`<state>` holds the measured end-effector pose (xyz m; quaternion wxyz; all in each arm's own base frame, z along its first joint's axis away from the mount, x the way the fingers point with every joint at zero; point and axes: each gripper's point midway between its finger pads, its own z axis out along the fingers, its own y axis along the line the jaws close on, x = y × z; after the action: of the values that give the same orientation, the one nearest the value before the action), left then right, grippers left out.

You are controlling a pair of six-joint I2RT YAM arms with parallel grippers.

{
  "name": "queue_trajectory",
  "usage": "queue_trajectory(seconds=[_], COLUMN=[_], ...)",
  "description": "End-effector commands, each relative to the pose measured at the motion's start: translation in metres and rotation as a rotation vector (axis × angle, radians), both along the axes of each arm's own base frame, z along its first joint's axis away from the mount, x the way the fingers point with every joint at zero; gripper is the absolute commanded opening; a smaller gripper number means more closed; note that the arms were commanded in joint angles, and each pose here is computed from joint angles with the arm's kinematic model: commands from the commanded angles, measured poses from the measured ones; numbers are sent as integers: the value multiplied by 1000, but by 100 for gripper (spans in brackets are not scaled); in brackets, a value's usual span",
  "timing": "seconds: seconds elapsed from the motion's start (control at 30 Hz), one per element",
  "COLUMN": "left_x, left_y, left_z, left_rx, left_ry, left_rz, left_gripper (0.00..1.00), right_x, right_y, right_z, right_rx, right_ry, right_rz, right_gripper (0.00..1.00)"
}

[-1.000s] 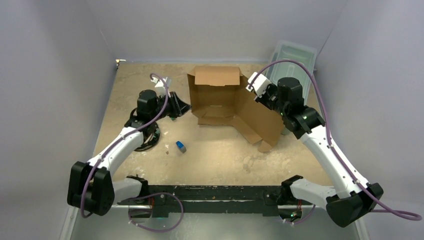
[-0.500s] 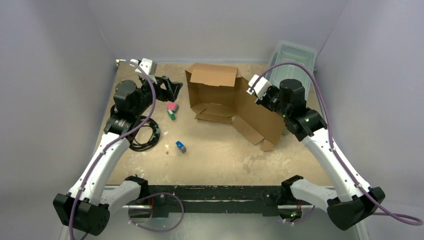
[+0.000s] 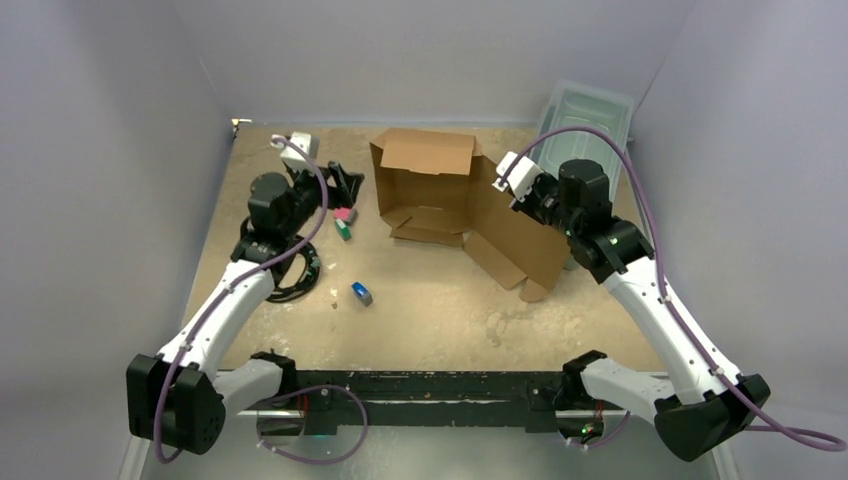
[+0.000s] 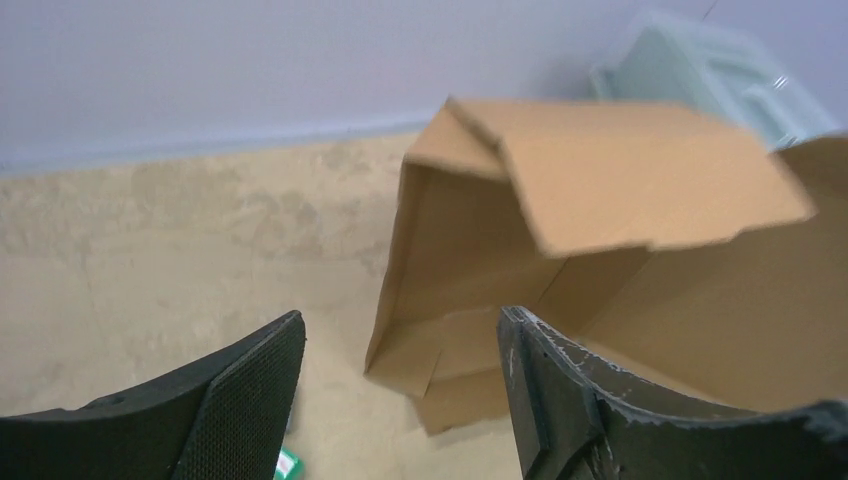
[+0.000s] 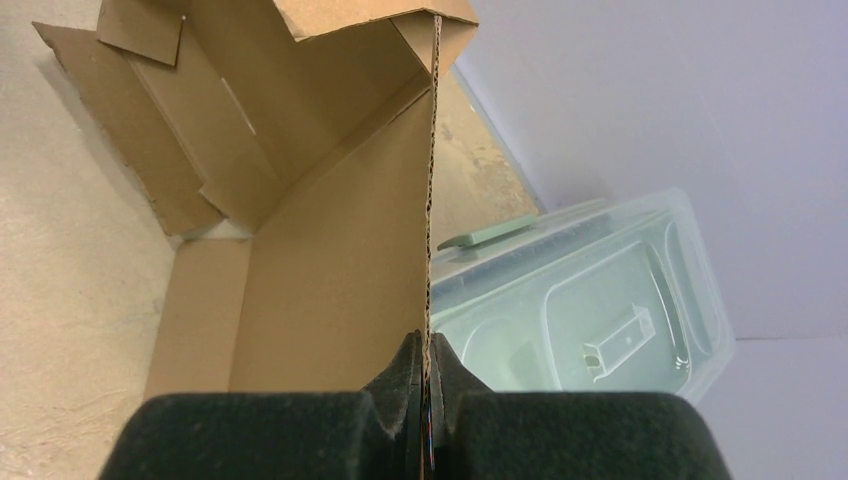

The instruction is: Fold the paper box

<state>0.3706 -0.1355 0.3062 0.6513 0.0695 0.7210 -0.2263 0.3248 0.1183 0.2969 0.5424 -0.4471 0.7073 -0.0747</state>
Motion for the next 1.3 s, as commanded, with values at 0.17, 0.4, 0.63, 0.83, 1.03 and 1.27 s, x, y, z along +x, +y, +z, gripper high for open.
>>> queue_trajectory(seconds=[0.17, 0.4, 0.63, 0.83, 1.03, 1.27], left_x=[15, 48, 72, 86, 86, 78], left_y=[-11, -25, -50, -57, -62, -73], left_z=[-50, -62, -74, -90, -92, -84], left_rx=[-2, 10, 65, 72, 42, 54], left_ry=[-221, -216, -218, -202, -217, -237], left_rz=[-68, -78, -47, 1, -7, -1], left_gripper=[68, 60, 40, 29, 0, 0], right_x=[0, -1, -1, -4, -7, -21], right_y=[8, 12, 14, 15, 16, 23], right_z=[12, 10, 10, 11, 8, 2], right_rx=[44, 45, 51, 57, 66, 102], right_ry=[-41, -29, -18, -12, -1, 43], right_rz=[30, 46, 54, 60, 66, 121], right_gripper=[0, 0, 0, 0, 0, 3])
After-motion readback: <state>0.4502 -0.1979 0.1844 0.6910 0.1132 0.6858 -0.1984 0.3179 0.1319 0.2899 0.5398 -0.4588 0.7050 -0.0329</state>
